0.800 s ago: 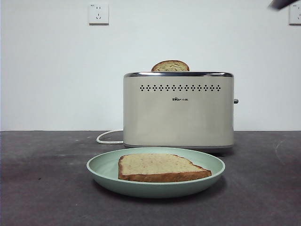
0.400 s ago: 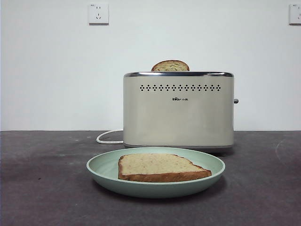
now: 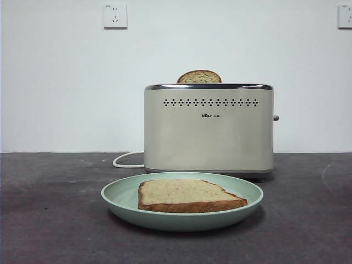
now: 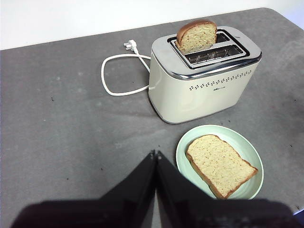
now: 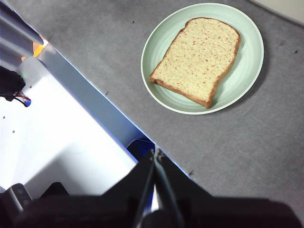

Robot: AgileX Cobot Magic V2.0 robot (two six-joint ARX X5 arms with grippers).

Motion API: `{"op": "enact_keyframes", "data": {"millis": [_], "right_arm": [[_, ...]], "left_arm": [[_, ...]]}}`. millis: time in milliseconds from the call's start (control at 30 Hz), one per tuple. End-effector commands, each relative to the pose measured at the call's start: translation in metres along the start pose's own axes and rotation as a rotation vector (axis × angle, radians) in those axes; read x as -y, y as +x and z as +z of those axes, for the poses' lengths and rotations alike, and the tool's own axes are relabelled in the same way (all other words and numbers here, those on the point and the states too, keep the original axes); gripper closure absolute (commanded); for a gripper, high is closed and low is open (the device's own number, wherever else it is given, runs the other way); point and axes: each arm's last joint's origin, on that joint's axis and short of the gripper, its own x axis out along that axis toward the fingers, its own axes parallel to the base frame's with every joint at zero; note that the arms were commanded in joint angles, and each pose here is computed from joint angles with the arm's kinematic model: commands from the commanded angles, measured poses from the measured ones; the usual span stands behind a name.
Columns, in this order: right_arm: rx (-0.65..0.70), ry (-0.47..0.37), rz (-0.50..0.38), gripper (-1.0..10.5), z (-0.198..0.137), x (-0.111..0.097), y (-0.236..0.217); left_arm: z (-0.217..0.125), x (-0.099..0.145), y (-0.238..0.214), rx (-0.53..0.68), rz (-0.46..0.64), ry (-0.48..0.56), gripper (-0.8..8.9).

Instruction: Take the bread from the toaster,put the bread on the plate,put the plate on the table

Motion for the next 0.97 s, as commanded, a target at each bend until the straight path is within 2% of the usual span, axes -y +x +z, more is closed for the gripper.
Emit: {"op": "enact_keyframes", "data": {"millis": [33,500,667,767,967], "right_arm": [[0.005,-0.005,-0.001,9.4,0.0,0.0,-0.001],[0.005,-0.005,-0.002,9.4,0.0,0.0,-0.001],[0.005,-0.005,-0.002,9.4,0.0,0.0,-0.001],[0.005,-0.005,-0.001,9.4,0.0,0.0,-0.001],[0.005,-0.005,-0.002,9.4,0.0,0.0,-0.001]], "left_arm": [[0.0,0.0,0.001,0.0,0.001,0.01,8.21],[0.002,-0.001,0.001,0.024,0.027,0.003,8.17],[0.013,-0.007,0.004,0.165,0.19,0.039,8.17],[0.011,-0.015,0.006,0.281,0.248,0.05,8.17],[-0.035,-0.033,0.034,0.548,0.321,0.079,8.17]]}}
